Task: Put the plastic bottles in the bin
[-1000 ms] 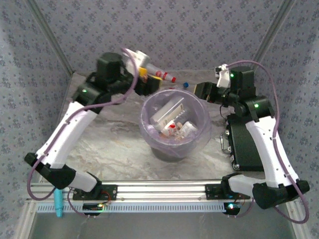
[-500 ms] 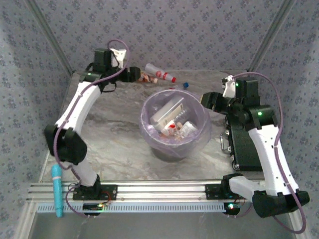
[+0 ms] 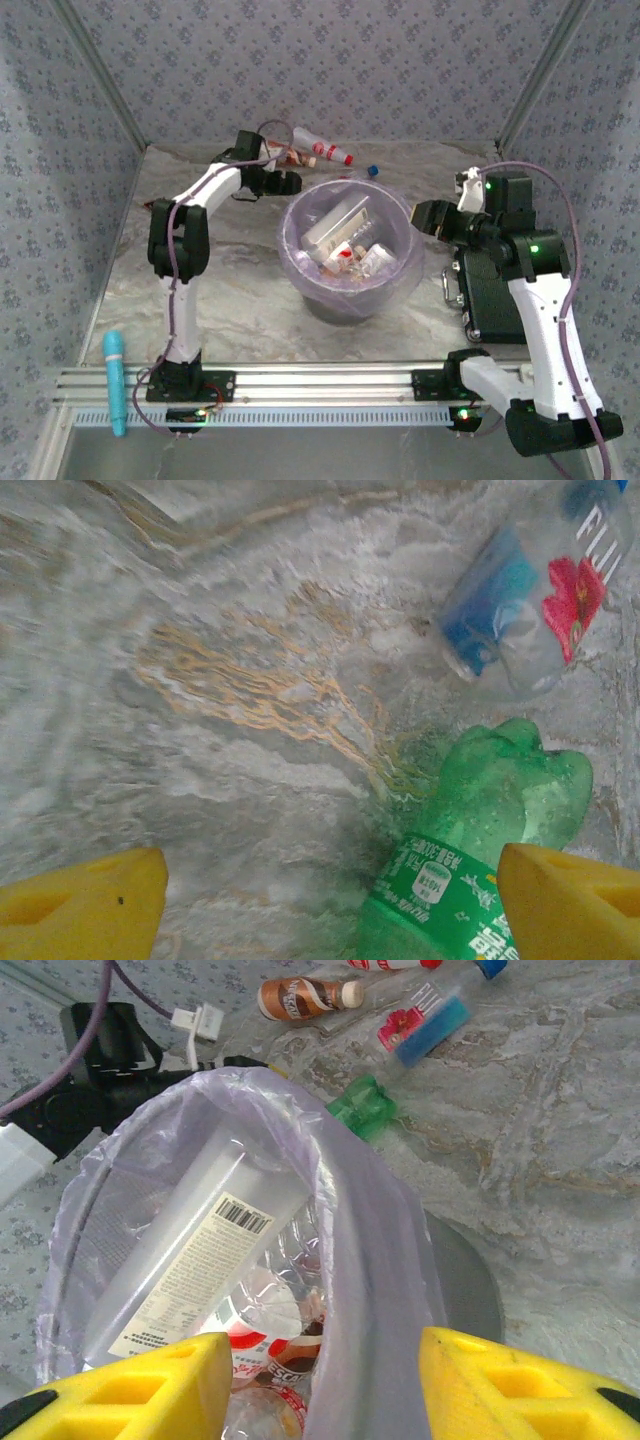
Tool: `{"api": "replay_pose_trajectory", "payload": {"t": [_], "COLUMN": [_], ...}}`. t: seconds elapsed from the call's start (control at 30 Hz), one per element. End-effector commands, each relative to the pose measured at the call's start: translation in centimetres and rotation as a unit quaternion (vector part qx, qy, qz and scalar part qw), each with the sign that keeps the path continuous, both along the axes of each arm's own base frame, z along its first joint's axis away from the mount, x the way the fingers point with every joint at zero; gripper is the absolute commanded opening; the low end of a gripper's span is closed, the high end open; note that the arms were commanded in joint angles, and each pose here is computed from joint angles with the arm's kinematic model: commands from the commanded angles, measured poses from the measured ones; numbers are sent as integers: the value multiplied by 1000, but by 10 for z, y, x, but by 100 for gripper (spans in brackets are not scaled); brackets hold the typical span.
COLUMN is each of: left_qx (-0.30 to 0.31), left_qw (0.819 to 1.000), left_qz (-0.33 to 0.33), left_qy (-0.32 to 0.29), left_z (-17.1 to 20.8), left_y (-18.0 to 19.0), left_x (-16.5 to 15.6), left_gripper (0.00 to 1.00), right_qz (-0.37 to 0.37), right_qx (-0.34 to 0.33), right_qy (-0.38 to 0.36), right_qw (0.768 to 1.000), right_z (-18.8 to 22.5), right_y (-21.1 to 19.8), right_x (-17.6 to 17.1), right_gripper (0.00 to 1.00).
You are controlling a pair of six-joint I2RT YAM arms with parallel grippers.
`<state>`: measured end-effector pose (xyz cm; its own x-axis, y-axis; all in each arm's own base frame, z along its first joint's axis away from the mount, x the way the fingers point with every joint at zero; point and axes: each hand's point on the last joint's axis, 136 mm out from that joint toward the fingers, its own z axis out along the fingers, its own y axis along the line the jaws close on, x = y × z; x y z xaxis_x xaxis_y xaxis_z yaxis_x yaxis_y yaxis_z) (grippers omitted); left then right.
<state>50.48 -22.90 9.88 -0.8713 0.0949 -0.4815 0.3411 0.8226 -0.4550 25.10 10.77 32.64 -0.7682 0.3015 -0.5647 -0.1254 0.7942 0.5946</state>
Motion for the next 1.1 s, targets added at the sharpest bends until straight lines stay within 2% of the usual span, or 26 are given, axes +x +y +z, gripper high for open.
{"api": "replay_pose_trajectory", "payload": {"t": [0.0, 0.2, 0.33, 0.5, 0.7, 1.07], "left_qx": [-33, -8, 56, 95, 121, 104], "left_qw": [998, 997, 996, 994, 992, 994], "left_qz": [-58, -77, -70, -57, -38, 8], "left_qy": [-10, 0, 6, 12, 17, 25], "left_z": [8, -18, -39, -57, -72, -74], "left_y": [-33, -46, -42, -34, -24, -7], "left_x": [-13, -23, -22, -20, -18, -10], "left_gripper": [88, 96, 97, 96, 87, 65], "right_qz": [3, -4, -6, -7, -6, -4], "right_qx": [4, 6, 6, 6, 8, 10], "right_qy": [13, 13, 16, 19, 22, 22], "right_qw": [1000, 1000, 1000, 1000, 1000, 1000], "right_z": [-7, -8, -9, -12, -14, -13], "right_y": [-1, -3, -3, -3, -3, -2], "right_x": [-6, -2, 0, 2, 3, 4], "right_gripper": [54, 54, 54, 54, 54, 54]}}
